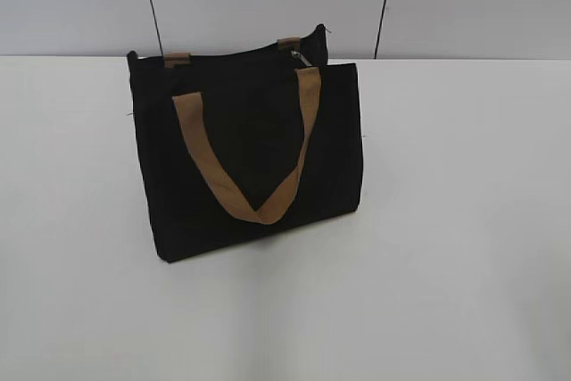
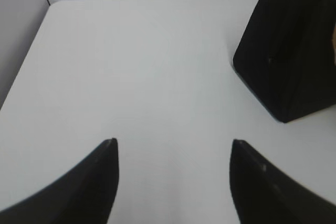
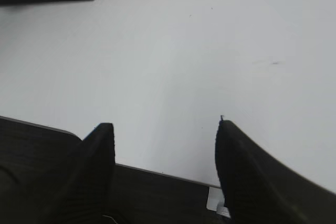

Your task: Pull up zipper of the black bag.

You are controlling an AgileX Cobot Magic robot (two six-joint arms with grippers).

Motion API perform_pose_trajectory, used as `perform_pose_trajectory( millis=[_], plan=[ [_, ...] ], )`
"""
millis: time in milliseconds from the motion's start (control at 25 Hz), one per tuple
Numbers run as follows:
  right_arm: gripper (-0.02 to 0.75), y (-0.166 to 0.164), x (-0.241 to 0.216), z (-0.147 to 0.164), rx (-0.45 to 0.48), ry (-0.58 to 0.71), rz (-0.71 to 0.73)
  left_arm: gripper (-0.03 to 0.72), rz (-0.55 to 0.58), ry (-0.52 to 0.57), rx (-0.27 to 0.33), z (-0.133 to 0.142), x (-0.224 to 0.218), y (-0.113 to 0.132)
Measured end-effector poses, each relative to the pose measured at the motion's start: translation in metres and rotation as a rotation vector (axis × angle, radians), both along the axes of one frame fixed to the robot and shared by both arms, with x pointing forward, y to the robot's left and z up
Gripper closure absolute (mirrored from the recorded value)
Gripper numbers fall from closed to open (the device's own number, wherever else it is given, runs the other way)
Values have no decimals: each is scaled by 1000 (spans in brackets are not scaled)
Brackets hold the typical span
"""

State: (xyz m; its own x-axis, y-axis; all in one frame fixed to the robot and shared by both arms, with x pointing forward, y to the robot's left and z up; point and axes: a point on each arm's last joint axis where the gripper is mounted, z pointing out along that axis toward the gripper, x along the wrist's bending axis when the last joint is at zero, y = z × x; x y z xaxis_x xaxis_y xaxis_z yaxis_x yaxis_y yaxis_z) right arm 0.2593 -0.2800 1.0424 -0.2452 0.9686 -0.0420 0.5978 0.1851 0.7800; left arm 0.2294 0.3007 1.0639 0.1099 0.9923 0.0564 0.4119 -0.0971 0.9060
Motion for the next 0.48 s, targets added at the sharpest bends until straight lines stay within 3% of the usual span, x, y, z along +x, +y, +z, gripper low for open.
perform_pose_trajectory(
  millis=[480],
  plan=[
    [275, 3, -13, 1, -9, -90, 55, 191, -6, -2, -8, -1, -2, -1]
  ],
)
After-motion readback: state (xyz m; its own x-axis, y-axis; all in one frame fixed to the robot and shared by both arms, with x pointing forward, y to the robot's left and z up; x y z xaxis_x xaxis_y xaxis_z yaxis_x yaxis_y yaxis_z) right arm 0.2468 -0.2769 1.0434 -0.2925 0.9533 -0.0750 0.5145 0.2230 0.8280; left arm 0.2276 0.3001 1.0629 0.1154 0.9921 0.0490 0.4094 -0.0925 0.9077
